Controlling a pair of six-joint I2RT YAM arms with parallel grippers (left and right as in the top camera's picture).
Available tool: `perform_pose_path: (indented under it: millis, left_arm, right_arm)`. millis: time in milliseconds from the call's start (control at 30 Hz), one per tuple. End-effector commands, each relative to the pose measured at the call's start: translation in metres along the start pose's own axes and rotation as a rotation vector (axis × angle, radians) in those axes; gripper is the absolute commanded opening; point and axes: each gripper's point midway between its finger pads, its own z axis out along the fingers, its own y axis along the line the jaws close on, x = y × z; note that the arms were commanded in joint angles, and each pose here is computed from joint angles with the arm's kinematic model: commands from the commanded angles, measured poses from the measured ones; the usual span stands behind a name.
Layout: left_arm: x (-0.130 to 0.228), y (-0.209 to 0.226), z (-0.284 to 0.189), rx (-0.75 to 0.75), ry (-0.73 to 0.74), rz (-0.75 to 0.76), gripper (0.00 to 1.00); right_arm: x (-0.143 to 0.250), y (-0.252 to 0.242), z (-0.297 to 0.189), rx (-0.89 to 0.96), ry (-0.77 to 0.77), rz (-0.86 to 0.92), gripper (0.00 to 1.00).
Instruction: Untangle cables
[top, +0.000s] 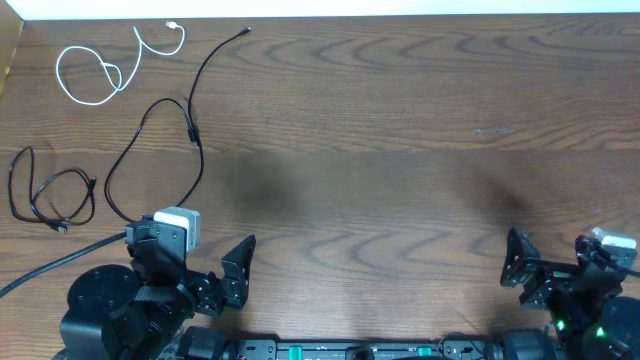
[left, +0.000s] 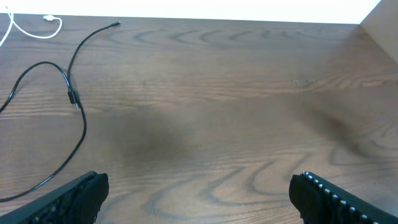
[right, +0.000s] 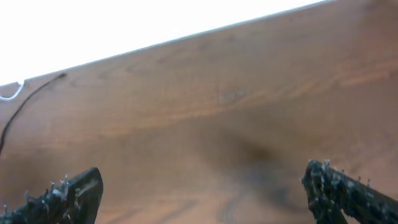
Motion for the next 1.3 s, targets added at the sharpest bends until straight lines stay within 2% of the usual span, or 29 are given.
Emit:
perform_pose_path:
  millis: [0, 200, 500, 1067, 1267]
  left_arm:
    - [-0.003, 0.0, -0.002, -0.004, -0.01, -0.003, 0.98]
    - [-0.003, 0.0, -0.002, -0.004, -0.01, -0.003, 0.98]
    - [-0.003, 0.0, -0.002, -0.004, -0.01, -0.003, 0.98]
    - [-0.003, 0.0, -0.002, -0.004, -0.01, -0.003, 0.98]
    - [-0.003, 0.0, -0.002, -0.004, -0.01, -0.003, 0.98]
  right_arm:
    - [0.009, -0.006, 0.011, 0.012, -0.041, -0.037, 0.99]
    - [0.019, -0.006, 0.034, -0.012, -0.13, -0.04, 0.99]
    - [0.036, 0.004, 0.056, -0.095, -0.196, -0.145, 0.99]
    - [0.037, 0.01, 0.095, -0.154, -0.417, -0.139, 0.99]
    - [0.042, 0.006, 0.101, -0.142, -0.429, -0.136, 0.99]
